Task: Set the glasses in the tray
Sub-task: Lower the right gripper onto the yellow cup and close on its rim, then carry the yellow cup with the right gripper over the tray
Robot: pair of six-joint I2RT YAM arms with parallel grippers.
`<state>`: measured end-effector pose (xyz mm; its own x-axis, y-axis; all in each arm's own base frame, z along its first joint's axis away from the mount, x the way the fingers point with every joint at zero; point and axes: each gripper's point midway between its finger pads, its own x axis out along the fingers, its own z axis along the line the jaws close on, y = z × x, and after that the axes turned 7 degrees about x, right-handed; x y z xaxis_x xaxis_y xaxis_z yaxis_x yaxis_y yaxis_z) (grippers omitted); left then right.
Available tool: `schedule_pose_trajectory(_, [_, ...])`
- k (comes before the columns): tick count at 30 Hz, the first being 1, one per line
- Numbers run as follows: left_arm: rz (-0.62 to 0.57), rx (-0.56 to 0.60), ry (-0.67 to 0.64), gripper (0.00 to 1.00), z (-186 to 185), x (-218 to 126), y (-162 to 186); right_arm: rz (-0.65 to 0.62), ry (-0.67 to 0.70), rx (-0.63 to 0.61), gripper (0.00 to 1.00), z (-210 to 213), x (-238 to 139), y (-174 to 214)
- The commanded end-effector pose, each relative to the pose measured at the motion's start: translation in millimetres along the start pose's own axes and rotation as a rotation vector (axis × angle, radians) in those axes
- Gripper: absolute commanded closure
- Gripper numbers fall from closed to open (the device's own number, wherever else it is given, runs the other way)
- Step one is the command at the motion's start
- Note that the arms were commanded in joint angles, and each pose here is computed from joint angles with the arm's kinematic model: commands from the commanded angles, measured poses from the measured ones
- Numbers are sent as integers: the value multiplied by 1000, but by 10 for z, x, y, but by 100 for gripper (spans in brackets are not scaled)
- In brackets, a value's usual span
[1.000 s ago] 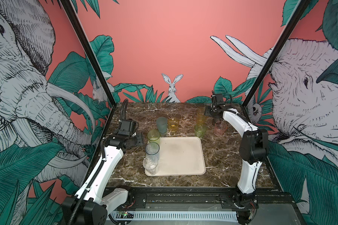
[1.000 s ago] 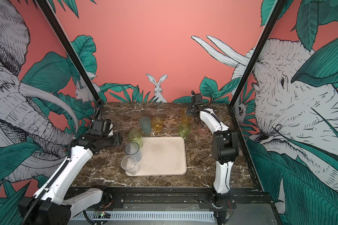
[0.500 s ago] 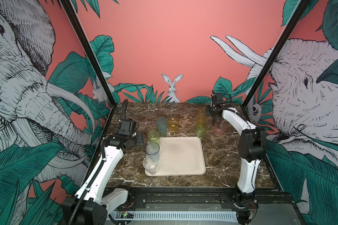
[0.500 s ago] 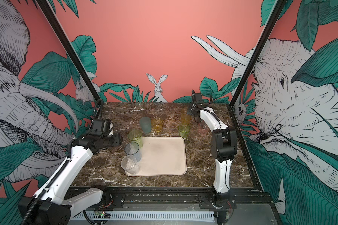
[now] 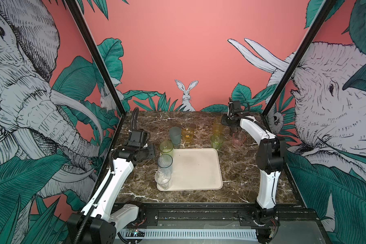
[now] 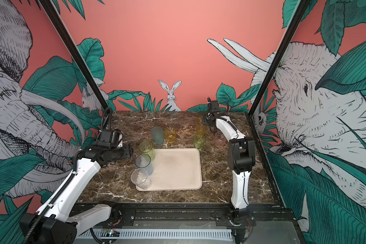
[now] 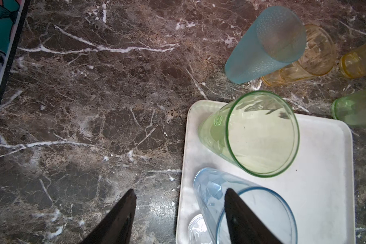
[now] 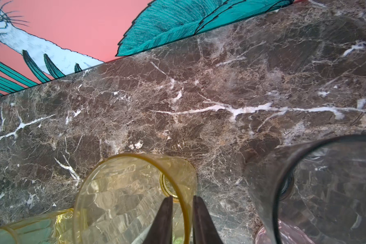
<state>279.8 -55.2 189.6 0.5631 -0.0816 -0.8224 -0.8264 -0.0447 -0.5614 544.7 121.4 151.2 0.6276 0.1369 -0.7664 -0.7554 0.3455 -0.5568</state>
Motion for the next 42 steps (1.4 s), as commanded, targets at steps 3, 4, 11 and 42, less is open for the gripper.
schedule_pose_trajectory(3, [-1, -16, 2, 32, 8, -13, -15, 11, 1, -9, 85, -7, 65, -14])
schedule_pose_trajectory(4, [2, -16, 0, 32, 10, -8, -7, 14, 2, -11, 86, -7, 79, -10])
schedule_pose_trajectory(11, [9, -15, -1, 32, 15, 2, 21, 14, -6, -15, 93, 28, 70, -44])
schedule_pose_trajectory(42, [8, -18, -13, 32, 39, 26, 35, -27, -171, -146, 100, 623, -1440, -89])
